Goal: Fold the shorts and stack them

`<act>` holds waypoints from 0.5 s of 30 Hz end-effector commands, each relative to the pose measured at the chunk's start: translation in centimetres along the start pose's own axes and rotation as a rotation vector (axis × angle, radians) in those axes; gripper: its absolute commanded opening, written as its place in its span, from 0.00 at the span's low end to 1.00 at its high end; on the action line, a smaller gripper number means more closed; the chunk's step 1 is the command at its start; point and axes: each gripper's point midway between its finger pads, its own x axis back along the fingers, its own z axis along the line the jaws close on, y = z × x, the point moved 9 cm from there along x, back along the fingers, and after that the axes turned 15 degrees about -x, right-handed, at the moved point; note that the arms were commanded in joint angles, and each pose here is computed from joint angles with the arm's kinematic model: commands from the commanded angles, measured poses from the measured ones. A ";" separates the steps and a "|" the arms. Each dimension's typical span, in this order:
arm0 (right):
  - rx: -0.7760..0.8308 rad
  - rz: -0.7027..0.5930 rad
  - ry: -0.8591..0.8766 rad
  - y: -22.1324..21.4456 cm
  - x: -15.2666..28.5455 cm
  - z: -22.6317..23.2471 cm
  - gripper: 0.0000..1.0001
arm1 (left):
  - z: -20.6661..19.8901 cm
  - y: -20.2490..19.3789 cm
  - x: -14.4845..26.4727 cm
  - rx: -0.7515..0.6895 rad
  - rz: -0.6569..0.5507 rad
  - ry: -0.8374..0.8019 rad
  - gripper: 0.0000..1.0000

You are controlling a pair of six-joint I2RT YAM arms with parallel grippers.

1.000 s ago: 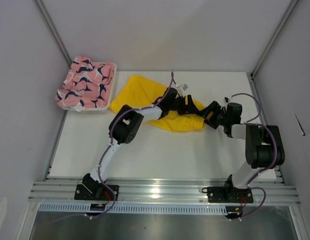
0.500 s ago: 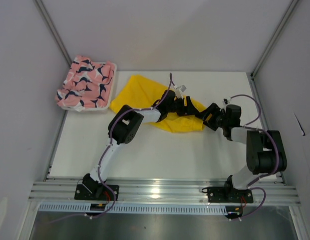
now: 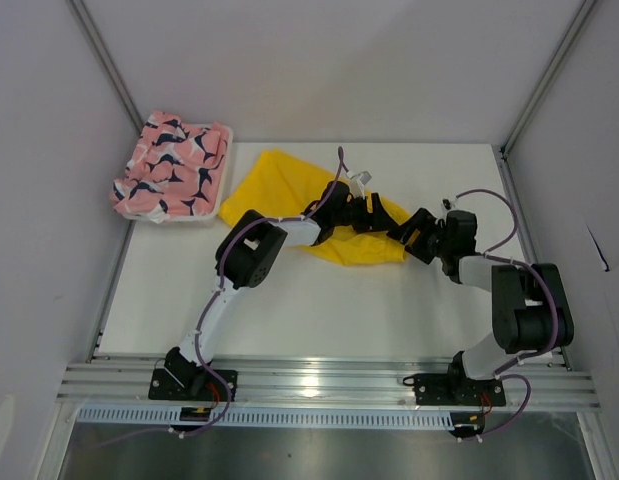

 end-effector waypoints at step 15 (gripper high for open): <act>-0.036 0.099 0.161 0.7 -2.3 -0.1 0.83 | 0.8 -3.0 0.5 0.063 0.107 0.072 0.76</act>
